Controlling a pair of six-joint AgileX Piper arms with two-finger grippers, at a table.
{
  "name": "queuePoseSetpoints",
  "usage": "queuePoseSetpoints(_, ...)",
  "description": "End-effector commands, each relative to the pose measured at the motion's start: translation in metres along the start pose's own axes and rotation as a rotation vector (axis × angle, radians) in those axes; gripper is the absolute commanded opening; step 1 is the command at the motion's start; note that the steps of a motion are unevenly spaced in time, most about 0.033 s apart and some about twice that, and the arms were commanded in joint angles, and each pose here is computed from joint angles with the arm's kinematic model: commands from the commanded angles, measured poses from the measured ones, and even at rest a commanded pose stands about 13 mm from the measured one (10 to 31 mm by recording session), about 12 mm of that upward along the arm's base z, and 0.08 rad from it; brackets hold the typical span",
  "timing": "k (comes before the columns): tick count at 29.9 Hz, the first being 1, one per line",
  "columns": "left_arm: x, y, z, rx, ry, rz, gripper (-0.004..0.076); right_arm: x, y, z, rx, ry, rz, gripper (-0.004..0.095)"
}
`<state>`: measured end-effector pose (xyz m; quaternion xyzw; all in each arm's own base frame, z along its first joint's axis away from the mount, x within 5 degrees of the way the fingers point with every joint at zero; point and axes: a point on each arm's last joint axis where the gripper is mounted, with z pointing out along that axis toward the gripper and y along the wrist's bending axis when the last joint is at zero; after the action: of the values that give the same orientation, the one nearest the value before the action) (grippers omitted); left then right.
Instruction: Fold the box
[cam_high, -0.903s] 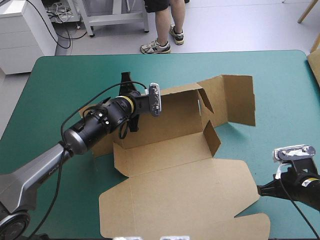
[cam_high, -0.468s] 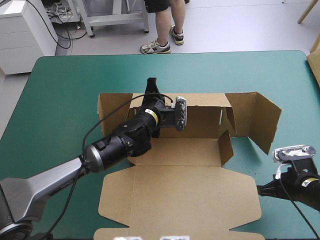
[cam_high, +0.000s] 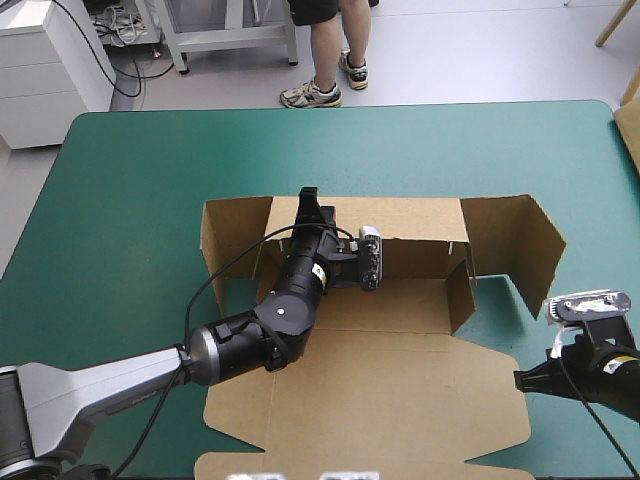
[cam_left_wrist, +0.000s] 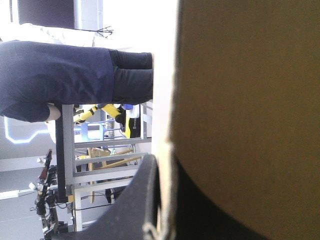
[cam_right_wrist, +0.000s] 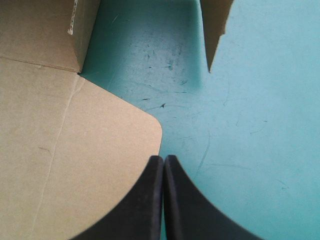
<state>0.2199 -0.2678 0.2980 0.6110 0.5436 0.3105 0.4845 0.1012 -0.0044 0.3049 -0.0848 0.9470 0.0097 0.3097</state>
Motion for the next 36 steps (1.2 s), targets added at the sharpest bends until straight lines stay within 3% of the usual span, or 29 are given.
queuePoseSetpoints(1, 0.007, 0.011, -0.011, -0.066, 0.026, -0.016, -0.0008, -0.008, -0.001, -0.005, 0.011, -0.053, -0.001, -0.0021)
queuePoseSetpoints(9, 0.013, -0.002, -0.010, -0.034, 0.042, 0.008, -0.0008, -0.009, -0.002, -0.005, 0.019, -0.069, -0.003, -0.0017)
queuePoseSetpoints(15, 0.011, -0.002, -0.010, -0.032, 0.024, 0.014, -0.0008, -0.011, 0.001, -0.005, -0.019, -0.085, 0.083, 0.0017)
queuePoseSetpoints(18, 0.010, -0.002, -0.010, -0.027, 0.011, 0.015, -0.0008, -0.010, 0.002, -0.005, -0.032, -0.078, 0.130, 0.0152)
queuePoseSetpoints(24, 0.008, -0.003, -0.010, -0.020, -0.006, 0.015, -0.0008, -0.011, 0.004, -0.005, -0.056, -0.080, 0.168, 0.0635)
queuePoseSetpoints(27, 0.008, -0.003, -0.010, -0.016, -0.014, 0.015, -0.0008, -0.012, 0.007, -0.005, -0.086, -0.092, 0.185, 0.0785)
queuePoseSetpoints(36, 0.008, -0.003, -0.010, -0.016, -0.014, 0.015, -0.0008, -0.018, 0.015, -0.009, -0.189, -0.143, 0.217, 0.0738)
